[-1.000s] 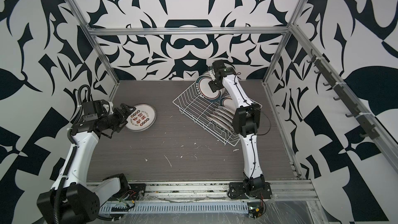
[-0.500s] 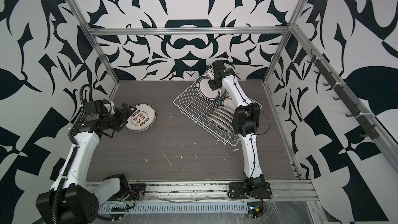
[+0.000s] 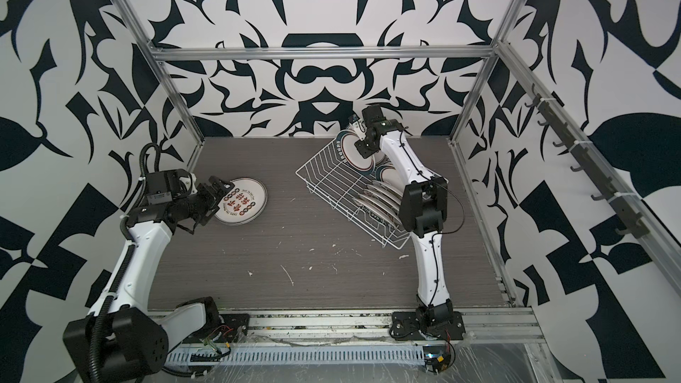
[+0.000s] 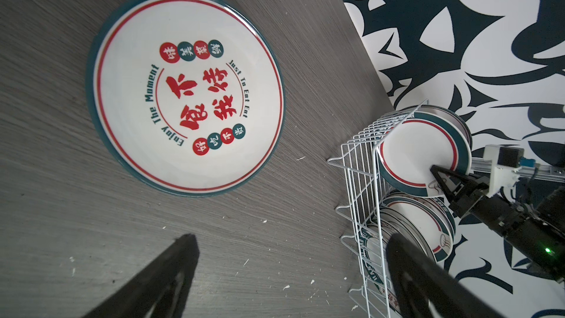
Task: Unload the plates from the dish rack
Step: Pick up the plate from the dish rack.
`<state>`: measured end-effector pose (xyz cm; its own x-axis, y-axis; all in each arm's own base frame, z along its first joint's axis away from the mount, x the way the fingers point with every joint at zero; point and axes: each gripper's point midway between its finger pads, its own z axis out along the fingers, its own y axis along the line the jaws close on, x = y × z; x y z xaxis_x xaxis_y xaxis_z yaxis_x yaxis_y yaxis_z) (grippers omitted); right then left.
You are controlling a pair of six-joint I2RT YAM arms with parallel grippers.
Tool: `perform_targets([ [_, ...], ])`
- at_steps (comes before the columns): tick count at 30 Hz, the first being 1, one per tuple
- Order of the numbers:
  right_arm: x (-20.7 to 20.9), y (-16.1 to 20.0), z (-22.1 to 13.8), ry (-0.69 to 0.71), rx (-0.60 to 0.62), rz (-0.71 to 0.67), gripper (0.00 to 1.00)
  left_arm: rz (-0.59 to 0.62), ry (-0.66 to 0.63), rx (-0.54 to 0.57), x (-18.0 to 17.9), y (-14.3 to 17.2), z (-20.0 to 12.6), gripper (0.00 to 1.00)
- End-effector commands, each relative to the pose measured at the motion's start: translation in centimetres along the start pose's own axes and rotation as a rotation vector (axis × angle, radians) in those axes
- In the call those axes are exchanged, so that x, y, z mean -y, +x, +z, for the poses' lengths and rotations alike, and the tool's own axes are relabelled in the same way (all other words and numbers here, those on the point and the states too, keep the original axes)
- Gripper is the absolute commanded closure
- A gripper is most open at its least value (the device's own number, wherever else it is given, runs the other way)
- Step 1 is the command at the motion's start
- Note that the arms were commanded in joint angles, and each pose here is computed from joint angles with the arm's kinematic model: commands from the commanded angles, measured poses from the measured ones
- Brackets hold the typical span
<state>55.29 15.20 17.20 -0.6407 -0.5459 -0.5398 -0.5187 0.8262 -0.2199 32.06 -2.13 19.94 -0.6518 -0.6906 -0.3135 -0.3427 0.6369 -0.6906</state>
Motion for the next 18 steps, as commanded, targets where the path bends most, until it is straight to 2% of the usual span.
perform_targets([
  [1, 1.6, -3.4, -5.2, 0.078, 0.146, -0.004, 1.00, 0.011, 0.000, 0.027, 0.3, -0.6, 0.0, 0.01],
  [7, 1.9, -5.0, -8.8, 0.092, 0.244, 0.010, 1.00, 0.047, -0.016, 0.079, 0.5, -1.1, -0.3, 0.01],
  [12, 1.8, -6.5, -12.0, 0.082, 0.328, 0.045, 1.00, 0.054, 0.007, 0.078, 0.8, -1.1, 0.0, 0.01],
  [18, 0.1, -8.2, -16.1, -0.020, 0.480, 0.133, 1.00, 0.051, 0.043, 0.051, 1.6, -1.1, 0.5, 0.01],
])
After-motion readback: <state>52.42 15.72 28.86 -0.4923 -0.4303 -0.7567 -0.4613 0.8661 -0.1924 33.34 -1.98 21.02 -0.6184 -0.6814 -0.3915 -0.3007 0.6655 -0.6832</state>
